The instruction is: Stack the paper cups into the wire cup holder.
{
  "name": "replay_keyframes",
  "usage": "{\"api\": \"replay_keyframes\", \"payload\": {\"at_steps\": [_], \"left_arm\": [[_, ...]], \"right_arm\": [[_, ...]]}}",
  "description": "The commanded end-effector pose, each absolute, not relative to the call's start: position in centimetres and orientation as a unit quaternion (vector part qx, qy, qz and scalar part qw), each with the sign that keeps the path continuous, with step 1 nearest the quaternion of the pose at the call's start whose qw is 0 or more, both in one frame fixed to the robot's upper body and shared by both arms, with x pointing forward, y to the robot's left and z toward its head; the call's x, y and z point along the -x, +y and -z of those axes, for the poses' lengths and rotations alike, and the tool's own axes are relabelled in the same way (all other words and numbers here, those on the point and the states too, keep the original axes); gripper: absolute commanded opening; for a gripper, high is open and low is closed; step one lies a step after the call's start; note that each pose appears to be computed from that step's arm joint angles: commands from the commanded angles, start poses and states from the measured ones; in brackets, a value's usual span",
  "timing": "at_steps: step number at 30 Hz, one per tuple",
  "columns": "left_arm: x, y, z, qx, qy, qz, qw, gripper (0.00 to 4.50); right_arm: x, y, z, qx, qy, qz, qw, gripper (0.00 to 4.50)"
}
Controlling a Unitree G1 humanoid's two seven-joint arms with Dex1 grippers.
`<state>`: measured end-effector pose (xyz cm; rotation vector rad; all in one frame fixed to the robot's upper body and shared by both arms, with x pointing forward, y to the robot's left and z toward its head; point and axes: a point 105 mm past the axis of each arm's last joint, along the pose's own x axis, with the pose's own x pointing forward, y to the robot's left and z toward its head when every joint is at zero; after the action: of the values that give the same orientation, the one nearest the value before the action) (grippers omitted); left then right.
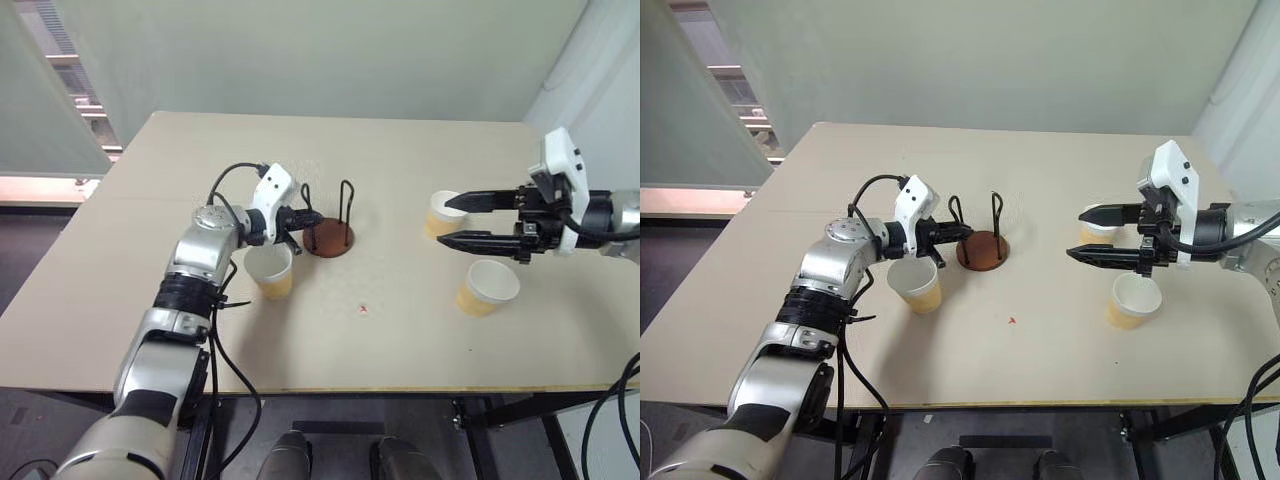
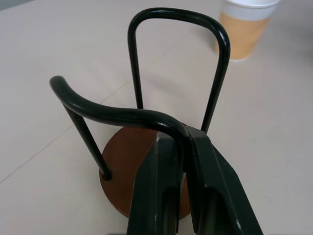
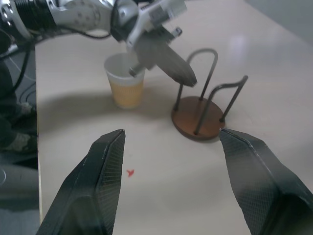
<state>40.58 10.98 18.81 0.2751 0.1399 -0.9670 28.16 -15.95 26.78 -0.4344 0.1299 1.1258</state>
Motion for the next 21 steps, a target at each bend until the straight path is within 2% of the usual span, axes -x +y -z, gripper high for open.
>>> {"api": "replay_keyframes", "payload": {"at_steps": [1, 4, 9, 14, 21], "left_arm": [[-38.0, 9.3, -21.5, -0.151, 0.027, 0.531, 0.833, 0.08], [-35.0, 7.8, -21.2, -0.168, 0.037, 0.588, 0.790, 0.08], [-32.1, 6.1, -19.0, -0.172, 0.065, 0.625, 0.759, 0.08], [-31.6, 4.6, -17.0, -0.177, 0.077, 0.626, 0.756, 0.08], [-31.9, 4.9, -15.5, -0.195, 0.099, 0.610, 0.761, 0.08]], "right_arm": [[-27.2, -17.2, -28.8, 0.232, 0.036, -0.513, 0.826, 3.16], [-26.7, -18.4, -29.4, 0.242, 0.042, -0.497, 0.832, 3.16], [-26.4, -19.0, -30.0, 0.254, 0.038, -0.481, 0.839, 3.16], [-26.3, -19.0, -29.8, 0.253, 0.038, -0.479, 0.839, 3.16], [-26.6, -18.8, -29.4, 0.253, 0.039, -0.483, 0.837, 3.16]]}}
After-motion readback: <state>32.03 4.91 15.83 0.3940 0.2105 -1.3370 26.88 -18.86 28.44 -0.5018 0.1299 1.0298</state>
